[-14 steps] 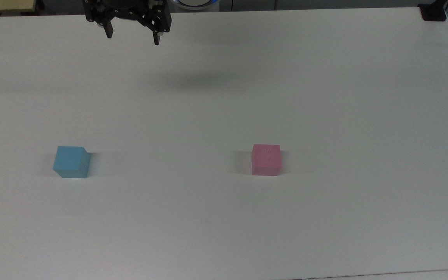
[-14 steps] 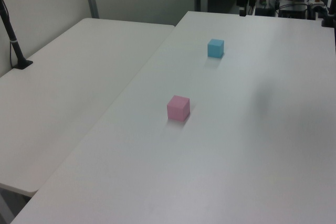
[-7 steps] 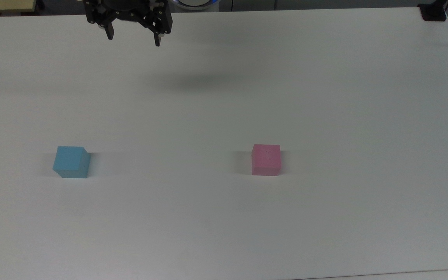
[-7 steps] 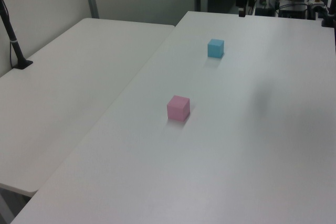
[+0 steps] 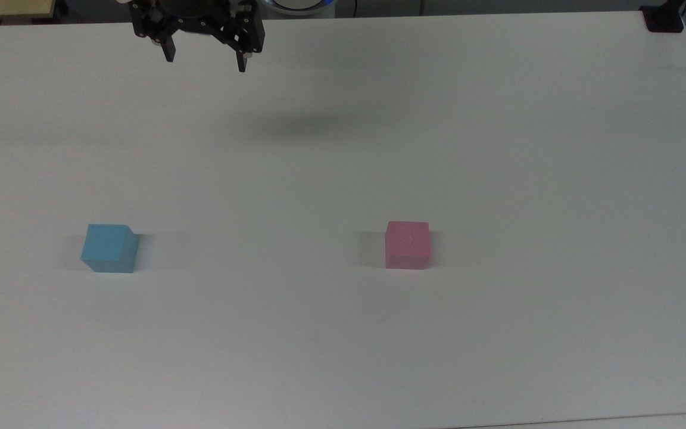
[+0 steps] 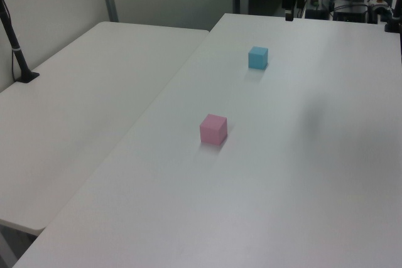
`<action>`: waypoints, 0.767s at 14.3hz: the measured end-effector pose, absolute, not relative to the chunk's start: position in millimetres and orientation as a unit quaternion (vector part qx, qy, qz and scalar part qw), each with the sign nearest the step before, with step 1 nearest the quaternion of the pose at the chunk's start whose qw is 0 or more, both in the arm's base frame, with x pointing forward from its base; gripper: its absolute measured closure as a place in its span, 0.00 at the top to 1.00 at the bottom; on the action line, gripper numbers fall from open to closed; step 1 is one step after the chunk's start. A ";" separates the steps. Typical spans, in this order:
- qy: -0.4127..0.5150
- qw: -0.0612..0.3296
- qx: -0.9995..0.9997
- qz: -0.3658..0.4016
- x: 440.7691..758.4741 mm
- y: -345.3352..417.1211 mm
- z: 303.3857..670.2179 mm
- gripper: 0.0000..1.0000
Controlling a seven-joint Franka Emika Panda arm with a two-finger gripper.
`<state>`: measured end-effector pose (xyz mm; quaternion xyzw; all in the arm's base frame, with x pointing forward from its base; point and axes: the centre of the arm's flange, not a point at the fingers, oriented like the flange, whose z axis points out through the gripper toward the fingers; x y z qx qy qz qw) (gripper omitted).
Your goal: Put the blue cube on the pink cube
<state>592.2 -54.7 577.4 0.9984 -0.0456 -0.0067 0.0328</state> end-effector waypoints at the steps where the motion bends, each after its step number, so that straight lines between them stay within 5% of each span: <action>1: -0.045 0.033 0.998 -0.007 593.7 -55.5 575.2 1.00; 6: -0.056 0.041 0.997 0.026 623.1 -108.9 551.5 1.00; 11: -0.071 0.054 0.994 0.056 669.6 -147.3 465.9 1.00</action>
